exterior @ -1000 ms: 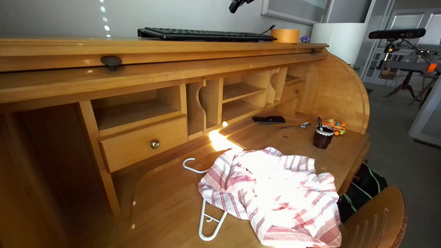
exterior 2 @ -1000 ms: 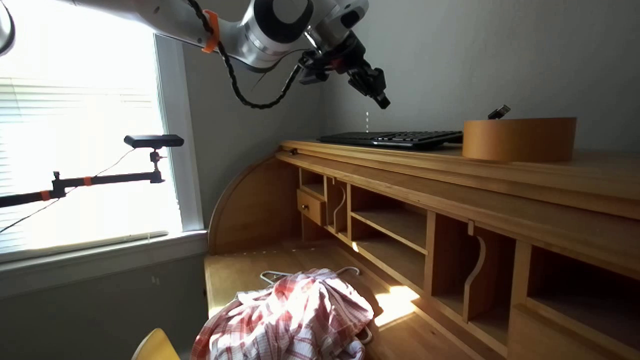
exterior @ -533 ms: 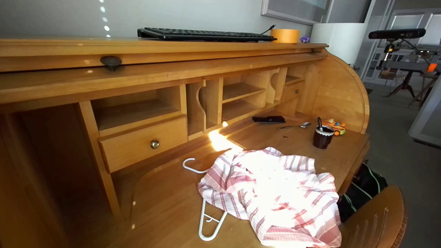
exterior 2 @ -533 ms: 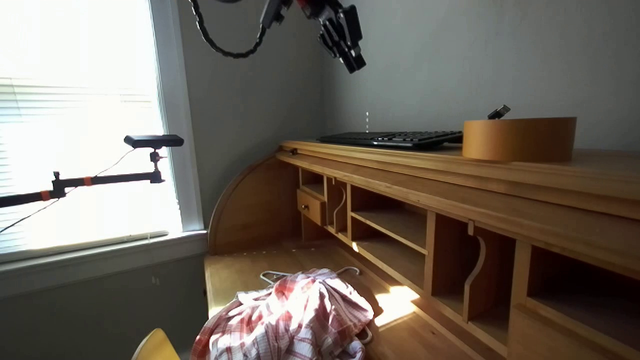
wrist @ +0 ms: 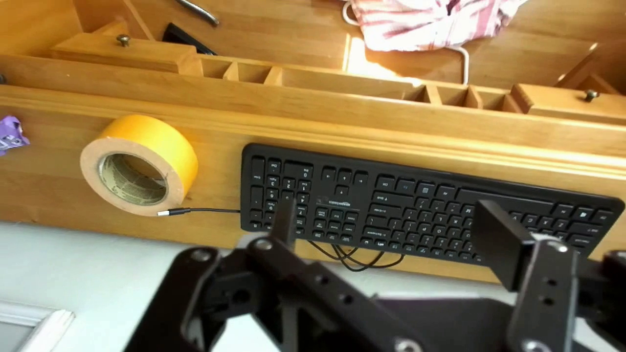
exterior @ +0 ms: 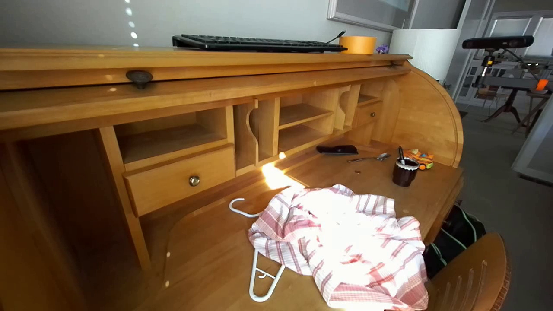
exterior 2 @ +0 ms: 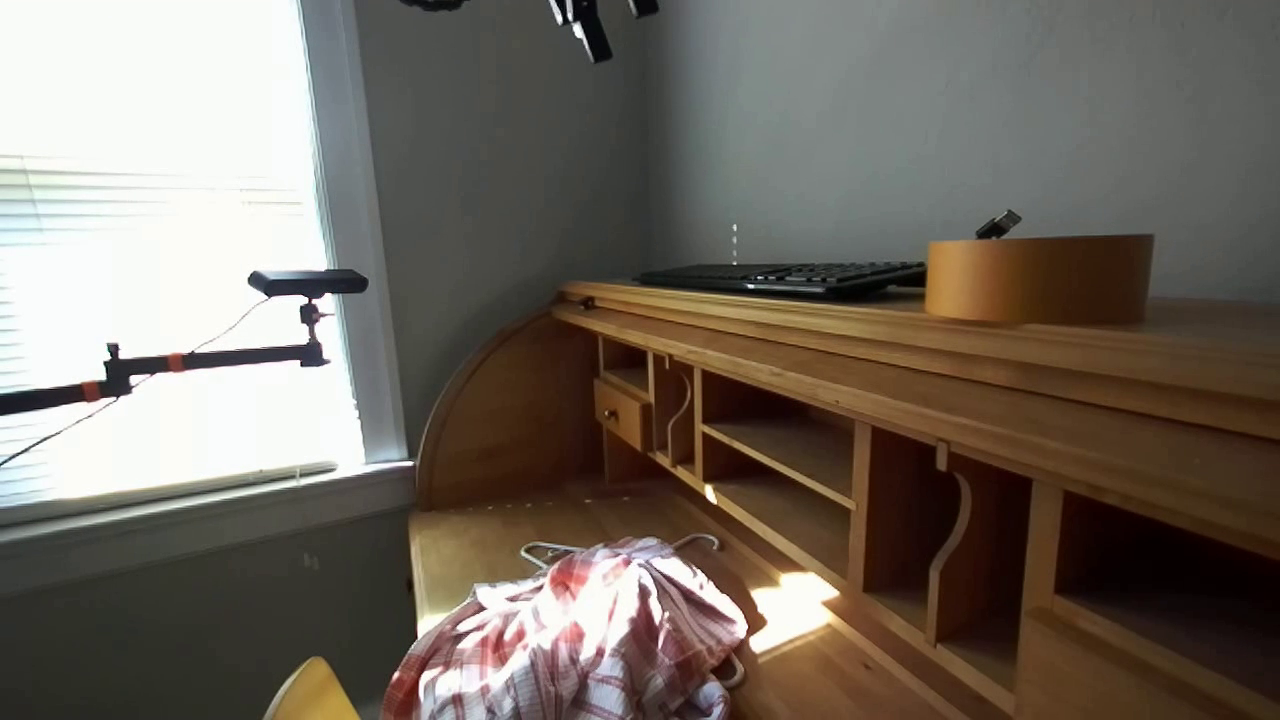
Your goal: Press a key on the keyboard
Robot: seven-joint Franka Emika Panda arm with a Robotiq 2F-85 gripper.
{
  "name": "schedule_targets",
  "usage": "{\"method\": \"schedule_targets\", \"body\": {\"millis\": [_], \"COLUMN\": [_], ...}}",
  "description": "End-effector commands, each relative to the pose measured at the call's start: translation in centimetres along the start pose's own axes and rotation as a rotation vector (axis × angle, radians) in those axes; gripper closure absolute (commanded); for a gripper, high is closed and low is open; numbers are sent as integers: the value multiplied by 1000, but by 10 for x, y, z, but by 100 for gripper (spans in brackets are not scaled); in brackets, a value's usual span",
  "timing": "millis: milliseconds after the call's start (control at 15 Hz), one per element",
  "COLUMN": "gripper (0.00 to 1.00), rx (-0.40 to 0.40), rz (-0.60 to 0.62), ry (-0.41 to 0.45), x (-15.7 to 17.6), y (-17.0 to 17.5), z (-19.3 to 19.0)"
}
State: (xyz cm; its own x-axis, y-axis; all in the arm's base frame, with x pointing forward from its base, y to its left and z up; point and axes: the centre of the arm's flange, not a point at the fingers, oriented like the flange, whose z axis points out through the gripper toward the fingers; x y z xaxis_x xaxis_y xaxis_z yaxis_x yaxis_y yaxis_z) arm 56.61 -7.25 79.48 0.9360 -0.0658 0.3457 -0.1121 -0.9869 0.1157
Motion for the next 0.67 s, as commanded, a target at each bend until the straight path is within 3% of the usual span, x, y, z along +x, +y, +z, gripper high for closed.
{"method": "schedule_targets", "body": {"millis": [0, 133, 200, 600], "gripper": [0, 0, 0, 0], "rx": [33, 69, 33, 56], "rz": [-61, -108, -69, -96], "ry": [-87, -150, -95, -124], "x": [20, 15, -7, -4], "y": [13, 9, 5, 3], "z": [-12, -3, 2, 11]}}
